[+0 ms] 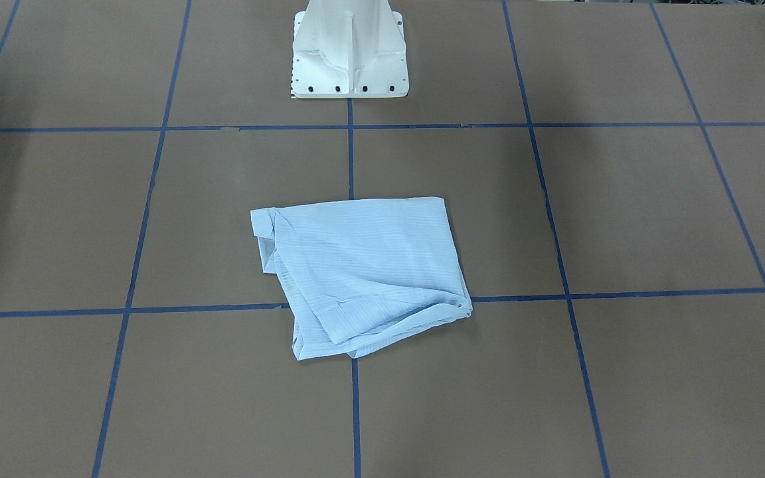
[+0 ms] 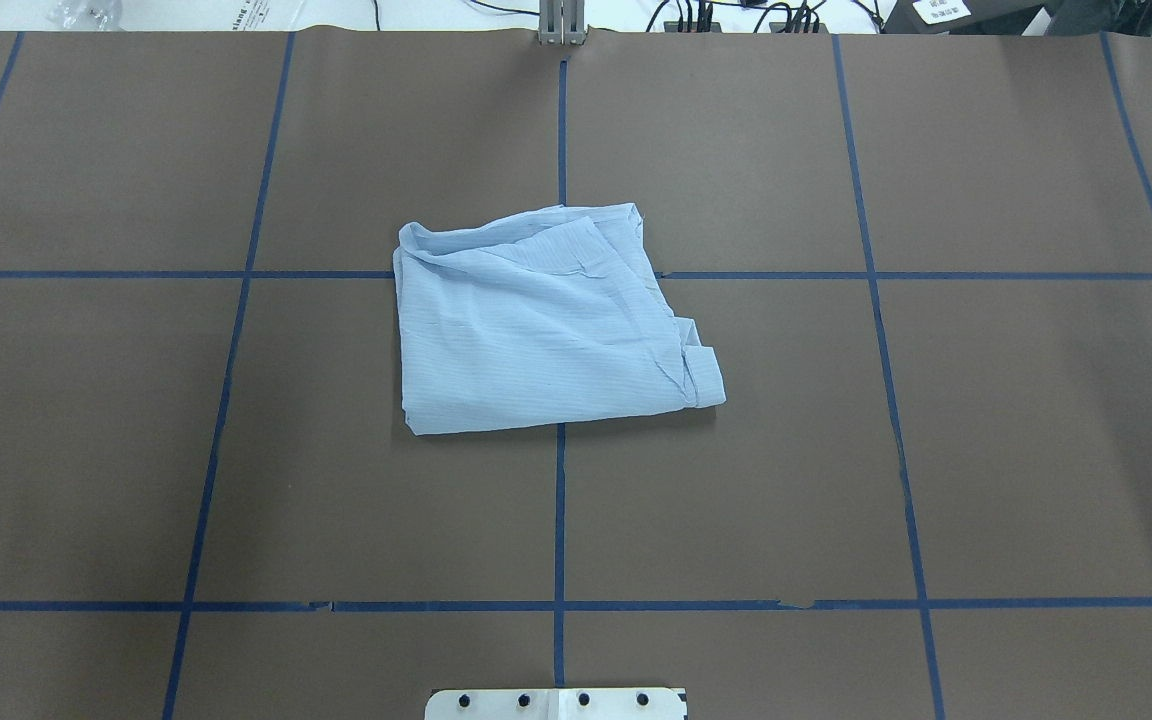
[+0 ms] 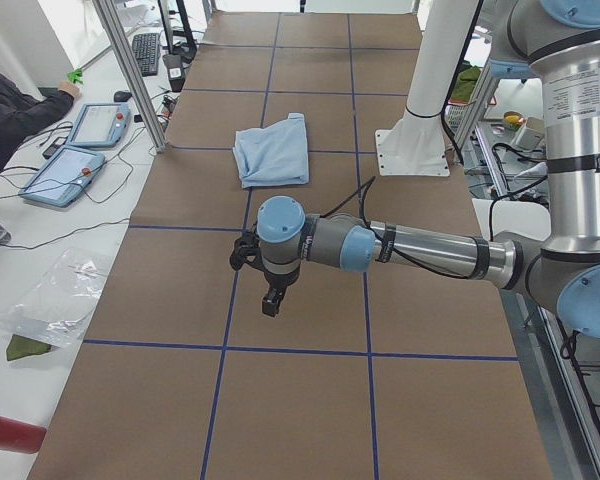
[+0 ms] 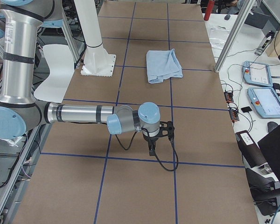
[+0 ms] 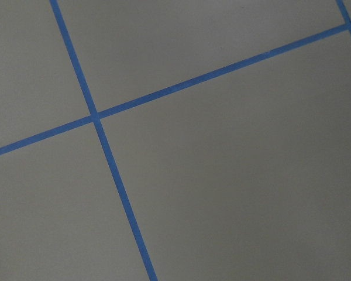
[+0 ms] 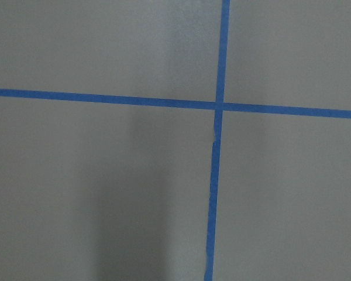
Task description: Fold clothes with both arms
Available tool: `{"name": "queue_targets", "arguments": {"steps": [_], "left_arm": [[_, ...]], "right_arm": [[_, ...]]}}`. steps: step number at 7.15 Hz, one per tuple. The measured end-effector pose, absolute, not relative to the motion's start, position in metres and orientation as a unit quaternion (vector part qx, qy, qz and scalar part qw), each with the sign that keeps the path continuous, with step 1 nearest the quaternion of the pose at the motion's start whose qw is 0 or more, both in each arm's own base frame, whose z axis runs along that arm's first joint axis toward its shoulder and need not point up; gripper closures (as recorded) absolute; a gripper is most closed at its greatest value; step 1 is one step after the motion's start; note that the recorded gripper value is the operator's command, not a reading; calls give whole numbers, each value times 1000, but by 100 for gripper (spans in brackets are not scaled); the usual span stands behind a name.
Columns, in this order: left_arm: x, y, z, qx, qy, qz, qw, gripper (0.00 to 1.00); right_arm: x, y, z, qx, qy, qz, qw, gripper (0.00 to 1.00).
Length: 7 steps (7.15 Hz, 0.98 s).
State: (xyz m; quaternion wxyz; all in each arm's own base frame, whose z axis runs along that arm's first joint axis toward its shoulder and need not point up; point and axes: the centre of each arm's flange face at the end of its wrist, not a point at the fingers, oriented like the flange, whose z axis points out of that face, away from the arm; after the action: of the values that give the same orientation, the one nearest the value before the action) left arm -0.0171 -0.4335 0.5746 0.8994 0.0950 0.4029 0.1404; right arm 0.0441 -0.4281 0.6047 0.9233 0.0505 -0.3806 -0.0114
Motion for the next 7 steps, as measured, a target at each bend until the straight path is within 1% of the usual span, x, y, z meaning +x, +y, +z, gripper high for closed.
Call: {"name": "queue_targets", "arguments": {"steps": [3,5,7], "left_arm": [[-30,-426,587,86,400,119,905,0],[-52,-416,604,81,400,88,909,0],[-57,-412,617,73,399,80,911,0]], "right_arm": [[55,-401,612,33,-381,-15,924,0],[56,-393,621,24,-378,-11,925,0],[56,-393,623,28,-378,-12,925,0]]}}
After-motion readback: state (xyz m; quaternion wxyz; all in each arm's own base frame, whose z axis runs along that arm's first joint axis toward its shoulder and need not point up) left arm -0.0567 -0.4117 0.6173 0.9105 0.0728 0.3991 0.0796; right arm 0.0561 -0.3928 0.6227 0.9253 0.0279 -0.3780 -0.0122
